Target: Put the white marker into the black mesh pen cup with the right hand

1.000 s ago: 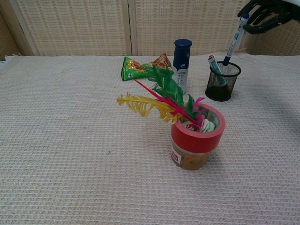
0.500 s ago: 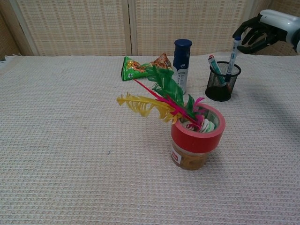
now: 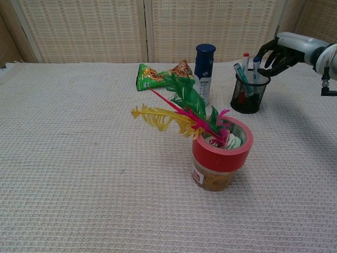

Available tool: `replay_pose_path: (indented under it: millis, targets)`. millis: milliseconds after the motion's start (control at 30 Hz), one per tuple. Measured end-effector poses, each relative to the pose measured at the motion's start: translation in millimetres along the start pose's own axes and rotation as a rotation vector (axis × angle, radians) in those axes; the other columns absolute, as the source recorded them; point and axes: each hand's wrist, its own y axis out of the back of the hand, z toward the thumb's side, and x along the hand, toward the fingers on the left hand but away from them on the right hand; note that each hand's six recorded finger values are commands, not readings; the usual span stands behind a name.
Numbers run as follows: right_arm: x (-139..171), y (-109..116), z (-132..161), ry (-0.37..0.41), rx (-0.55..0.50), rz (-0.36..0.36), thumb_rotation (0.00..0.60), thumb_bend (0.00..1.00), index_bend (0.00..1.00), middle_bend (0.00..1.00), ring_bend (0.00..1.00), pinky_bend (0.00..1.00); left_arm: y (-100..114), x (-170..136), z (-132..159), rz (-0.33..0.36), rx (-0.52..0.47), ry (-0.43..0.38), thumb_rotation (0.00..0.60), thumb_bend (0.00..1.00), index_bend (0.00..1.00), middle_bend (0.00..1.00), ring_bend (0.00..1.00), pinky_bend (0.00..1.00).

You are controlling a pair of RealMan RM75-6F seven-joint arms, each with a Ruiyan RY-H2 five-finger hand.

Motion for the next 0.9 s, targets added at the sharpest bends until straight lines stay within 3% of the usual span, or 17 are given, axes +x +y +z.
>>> replay_pose_path:
  millis: [333, 700, 900]
  targets:
    - [0.2, 3.1, 3.6, 0.013, -0.011, -0.018, 0.6, 0.33, 0.55, 0.25, 0.33, 0.3, -0.9, 0.9, 0.0, -0.003, 0.0, 0.001, 0.6, 0.42, 0.22, 0.06, 0.0, 0.22]
    - [4.1, 6.5, 4.1, 0.006, -0.009, -0.009, 0.6, 0.32, 0.31, 0.24, 0.2, 0.15, -0.8, 0.5, -0.1, -0.001, 0.002, 0.002, 0.6, 0.42, 0.22, 0.06, 0.0, 0.22]
    - [5.2, 8.3, 7.0, 0.004, -0.01, -0.017, 0.6, 0.3, 0.23, 0.22, 0.18, 0.13, -1.0, 0.7, 0.2, -0.002, 0.003, 0.001, 0.6, 0.42, 0.22, 0.06, 0.0, 0.22]
